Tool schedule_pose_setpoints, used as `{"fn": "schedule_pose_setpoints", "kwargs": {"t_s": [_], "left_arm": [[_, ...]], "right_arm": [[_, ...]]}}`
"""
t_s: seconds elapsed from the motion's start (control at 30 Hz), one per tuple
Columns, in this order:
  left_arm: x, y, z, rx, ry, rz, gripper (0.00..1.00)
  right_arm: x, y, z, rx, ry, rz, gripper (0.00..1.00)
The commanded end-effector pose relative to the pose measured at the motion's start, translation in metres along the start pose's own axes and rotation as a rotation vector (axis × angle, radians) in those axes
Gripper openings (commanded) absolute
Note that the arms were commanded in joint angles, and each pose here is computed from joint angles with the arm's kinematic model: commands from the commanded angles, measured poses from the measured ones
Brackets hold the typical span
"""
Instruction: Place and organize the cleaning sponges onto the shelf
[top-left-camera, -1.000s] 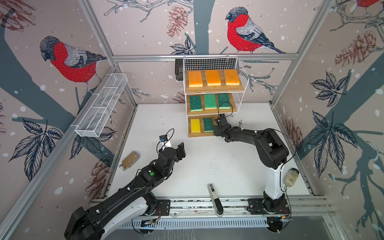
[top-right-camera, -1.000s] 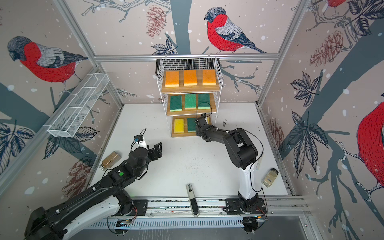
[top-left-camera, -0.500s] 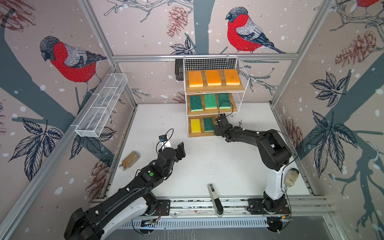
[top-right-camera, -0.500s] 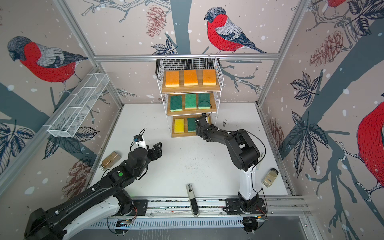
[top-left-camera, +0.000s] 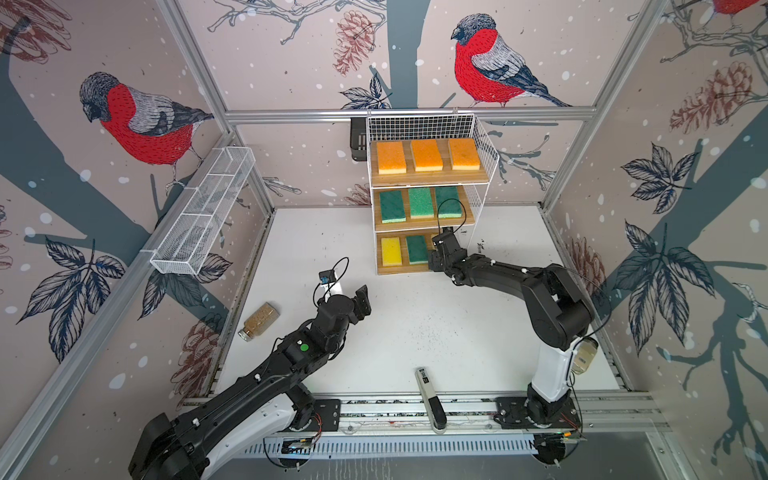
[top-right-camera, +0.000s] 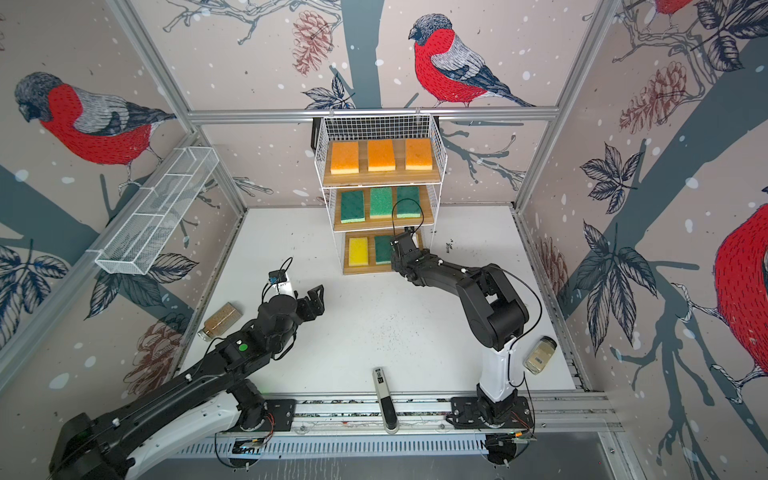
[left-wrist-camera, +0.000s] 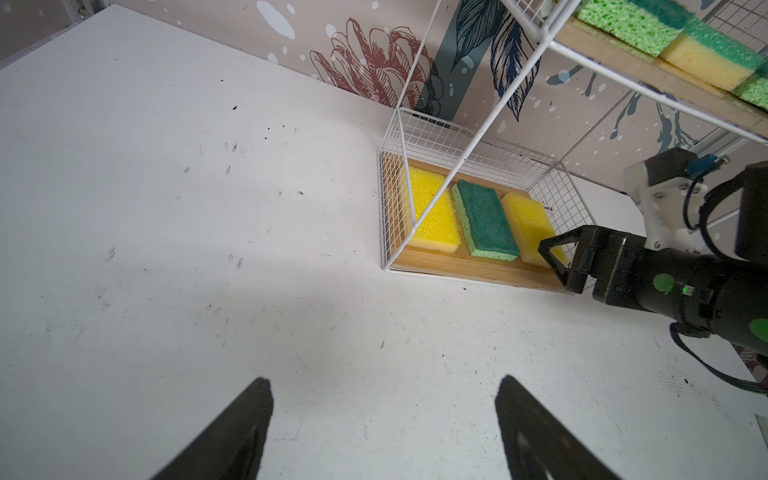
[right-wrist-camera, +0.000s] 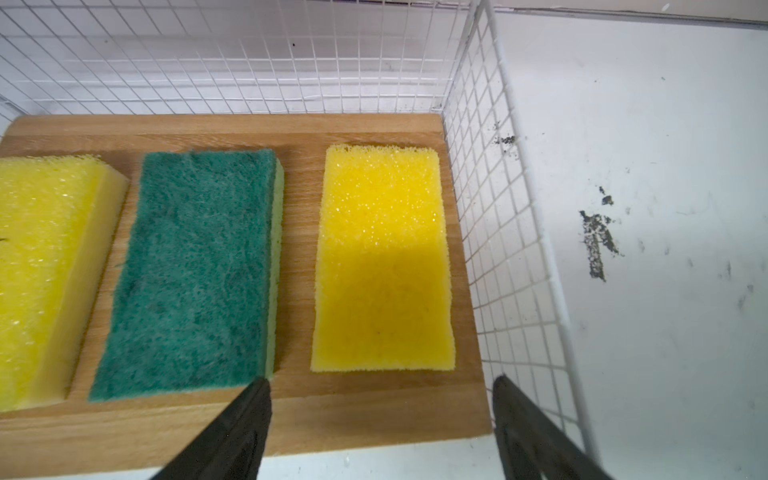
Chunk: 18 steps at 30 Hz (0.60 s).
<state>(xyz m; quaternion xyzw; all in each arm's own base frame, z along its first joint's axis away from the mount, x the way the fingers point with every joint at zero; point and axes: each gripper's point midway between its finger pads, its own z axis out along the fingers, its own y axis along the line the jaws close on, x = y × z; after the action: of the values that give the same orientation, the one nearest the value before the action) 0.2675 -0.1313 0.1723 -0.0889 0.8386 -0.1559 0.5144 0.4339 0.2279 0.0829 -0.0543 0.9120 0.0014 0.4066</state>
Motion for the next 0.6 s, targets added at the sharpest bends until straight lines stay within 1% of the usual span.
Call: {"fn": "schedule_pose_setpoints", "kwargs": {"t_s": [0.0,0.37,0.57], "left_arm": [[-0.005,0.004,0.000,-0.029,-0.018,0.013,0.85],[-0.003,0.018,0.001,-0.116,-0.012,0.077,0.85],[-0.007,0.023,-0.002,-0.148,-0.016,0.089,0.86]], "right_arm": [[-0.003,0.002,-0.012,-0.007,-0.011,0.000,0.84],[0.001,0.006,-0.059,-0.060,-0.051,-0.003,0.87],[0.009,-0.004,-0.086,-0.066,-0.071,-0.007,0.89]]}}
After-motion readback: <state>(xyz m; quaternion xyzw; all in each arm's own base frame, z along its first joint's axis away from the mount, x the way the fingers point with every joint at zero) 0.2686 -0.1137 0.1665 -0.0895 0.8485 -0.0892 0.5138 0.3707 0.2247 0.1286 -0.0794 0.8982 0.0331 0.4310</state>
